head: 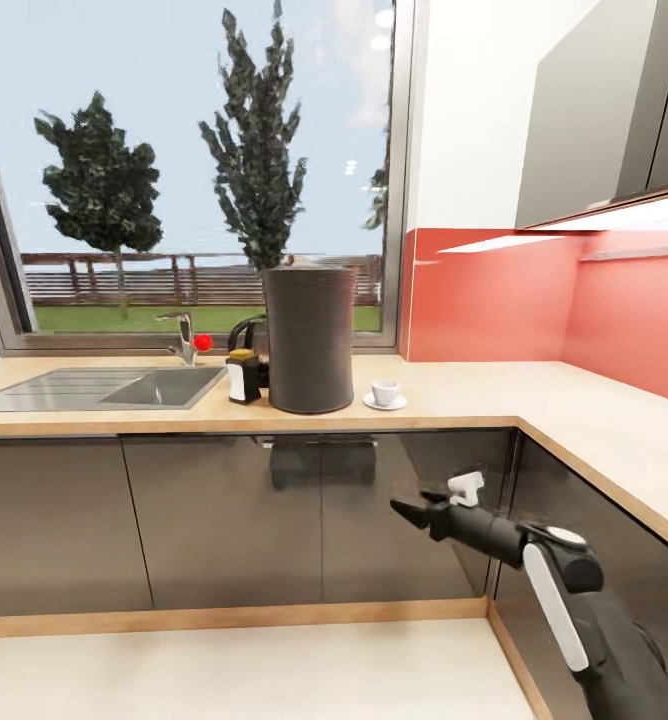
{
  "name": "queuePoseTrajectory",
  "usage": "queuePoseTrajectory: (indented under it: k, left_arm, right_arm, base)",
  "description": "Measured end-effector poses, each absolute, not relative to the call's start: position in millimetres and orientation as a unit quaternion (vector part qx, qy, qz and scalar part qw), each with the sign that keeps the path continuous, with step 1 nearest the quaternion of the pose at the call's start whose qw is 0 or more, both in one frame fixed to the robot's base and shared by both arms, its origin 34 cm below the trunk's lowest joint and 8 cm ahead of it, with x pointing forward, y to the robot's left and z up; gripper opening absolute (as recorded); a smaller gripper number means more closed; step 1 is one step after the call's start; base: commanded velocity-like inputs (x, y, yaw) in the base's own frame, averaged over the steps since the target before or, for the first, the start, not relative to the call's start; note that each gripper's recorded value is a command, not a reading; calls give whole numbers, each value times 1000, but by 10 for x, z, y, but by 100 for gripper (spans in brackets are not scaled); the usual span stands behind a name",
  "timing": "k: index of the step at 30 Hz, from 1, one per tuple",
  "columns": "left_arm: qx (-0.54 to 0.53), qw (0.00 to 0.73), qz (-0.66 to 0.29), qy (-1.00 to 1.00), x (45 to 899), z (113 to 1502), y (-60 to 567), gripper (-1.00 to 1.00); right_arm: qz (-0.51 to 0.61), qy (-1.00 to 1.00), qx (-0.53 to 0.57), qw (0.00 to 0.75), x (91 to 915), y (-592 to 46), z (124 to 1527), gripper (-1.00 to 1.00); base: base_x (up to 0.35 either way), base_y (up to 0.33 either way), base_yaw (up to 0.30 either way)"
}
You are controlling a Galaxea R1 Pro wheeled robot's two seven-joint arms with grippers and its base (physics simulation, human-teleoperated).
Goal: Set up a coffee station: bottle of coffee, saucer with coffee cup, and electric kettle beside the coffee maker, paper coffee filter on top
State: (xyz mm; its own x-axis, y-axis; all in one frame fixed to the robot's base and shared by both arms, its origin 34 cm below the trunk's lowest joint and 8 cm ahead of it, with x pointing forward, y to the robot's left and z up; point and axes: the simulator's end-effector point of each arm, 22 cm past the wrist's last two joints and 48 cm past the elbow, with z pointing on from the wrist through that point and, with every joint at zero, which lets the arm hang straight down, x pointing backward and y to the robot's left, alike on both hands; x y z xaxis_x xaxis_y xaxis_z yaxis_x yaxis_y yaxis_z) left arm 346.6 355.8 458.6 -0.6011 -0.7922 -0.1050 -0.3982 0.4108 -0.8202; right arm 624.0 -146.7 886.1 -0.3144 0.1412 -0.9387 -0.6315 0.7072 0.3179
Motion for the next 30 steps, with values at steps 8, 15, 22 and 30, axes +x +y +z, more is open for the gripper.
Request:
queuePoseTrajectory:
  k: [8,15,22,30]
  left_arm:
    - [-370,247,-399,802,3467,4578,3505,100]
    - [-367,249,-399,803,3477,4581,3503,100]
    - [-364,251,-399,803,3489,4588,3503,100]
    - [-365,251,-399,803,3493,4587,3489,100]
  right_arm:
    - [318,820,-136,455,5952,-1587,7444,100]
    - [306,875,-84,365,5514,-1811,5817,100]
    - [288,901,-75,316,5031,-1935,5083,100]
    - [242,937,-54,247,4384,-2594,4468,100]
  base:
    - [0,0,0]
    - [0,0,0]
    - [0,0,0]
    - [0,0,0]
